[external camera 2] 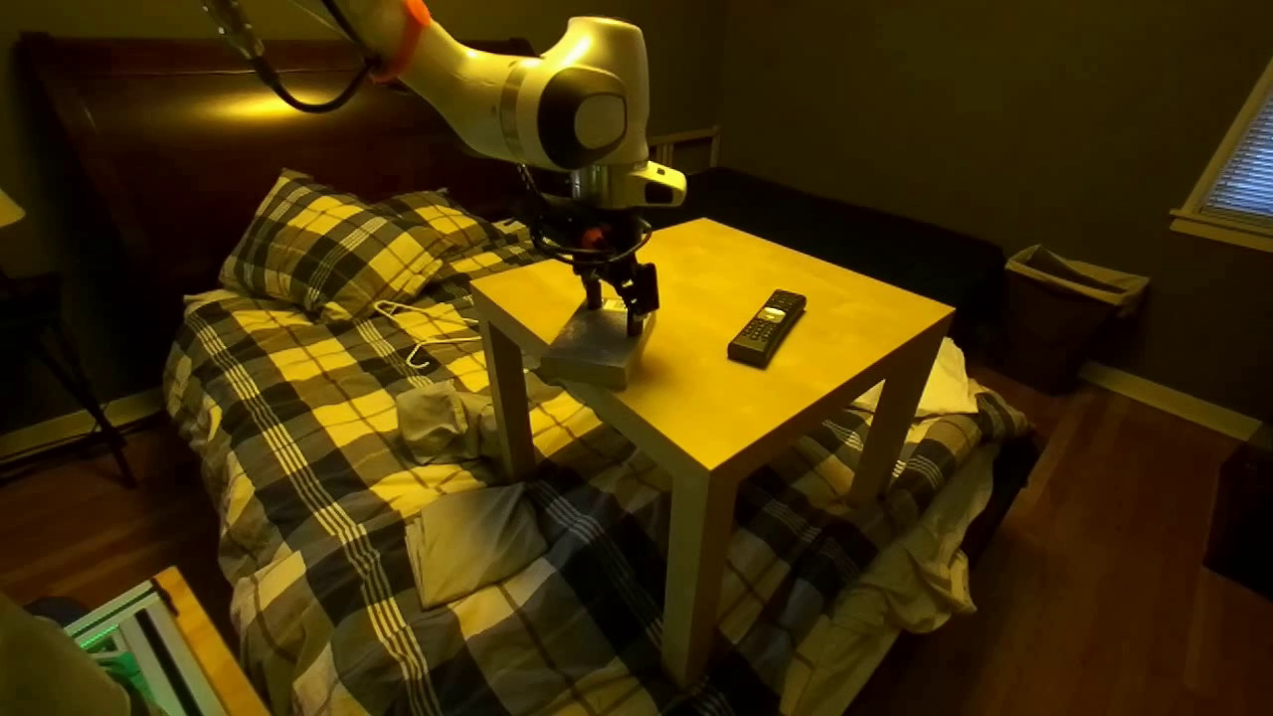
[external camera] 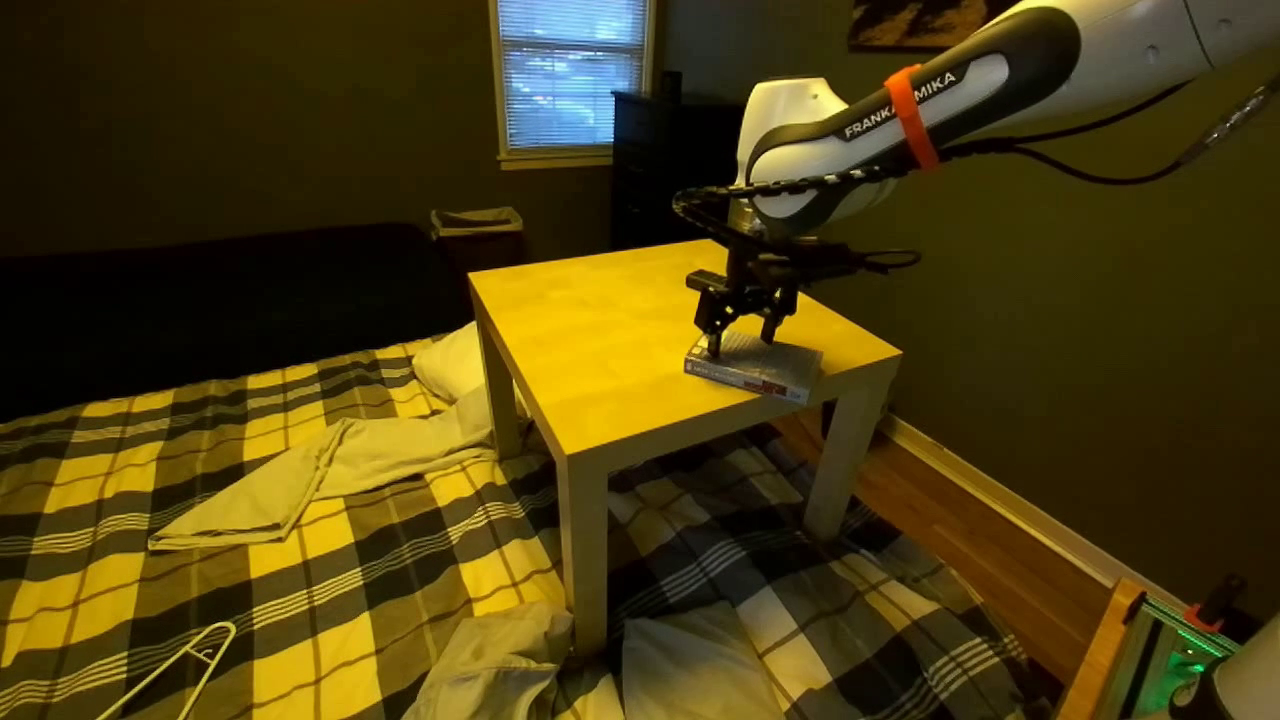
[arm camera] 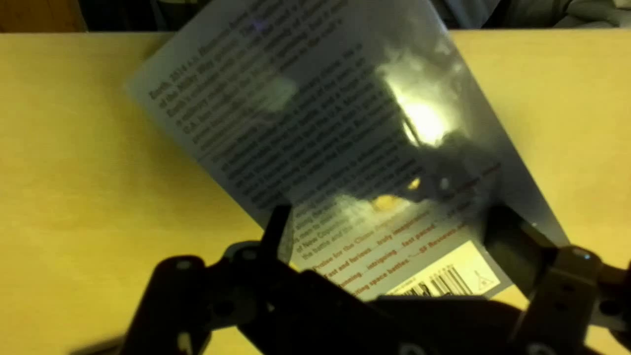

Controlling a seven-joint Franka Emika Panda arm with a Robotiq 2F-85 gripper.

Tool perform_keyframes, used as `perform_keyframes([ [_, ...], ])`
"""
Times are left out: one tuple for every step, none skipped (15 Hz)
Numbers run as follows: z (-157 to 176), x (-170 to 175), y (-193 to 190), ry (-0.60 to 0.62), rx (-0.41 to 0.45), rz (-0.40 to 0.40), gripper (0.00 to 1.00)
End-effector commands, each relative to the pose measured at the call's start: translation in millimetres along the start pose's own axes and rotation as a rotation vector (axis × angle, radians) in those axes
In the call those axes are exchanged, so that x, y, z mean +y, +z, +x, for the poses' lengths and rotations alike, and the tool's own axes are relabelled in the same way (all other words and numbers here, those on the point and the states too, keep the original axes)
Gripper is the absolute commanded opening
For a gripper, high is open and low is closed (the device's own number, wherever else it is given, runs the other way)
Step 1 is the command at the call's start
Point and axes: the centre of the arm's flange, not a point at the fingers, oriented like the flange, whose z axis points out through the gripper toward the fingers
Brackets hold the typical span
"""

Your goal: Slide the book backwards towards the edge of the table

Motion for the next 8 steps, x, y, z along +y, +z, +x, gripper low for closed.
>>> perform_keyframes([
  [-15.1, 7.7, 7.9, 0.029, -0.053, -0.020, 1.00],
  [-15.7, 8.8, 7.4, 0.034, -0.056, -0.020, 1.00],
  [-16.3, 9.8, 7.6, 0.040, -0.062, -0.022, 1.00],
  [-17.1, 10.5, 7.6, 0.046, -0.070, -0.021, 1.00],
  [-18.0, 10.7, 7.9, 0.055, -0.079, -0.029, 1.00],
  [-18.7, 11.0, 8.1, 0.061, -0.086, -0.032, 1.00],
  [-19.6, 11.4, 8.0, 0.067, -0.095, -0.034, 1.00],
  [-20.2, 11.7, 7.7, 0.075, -0.100, -0.036, 1.00],
])
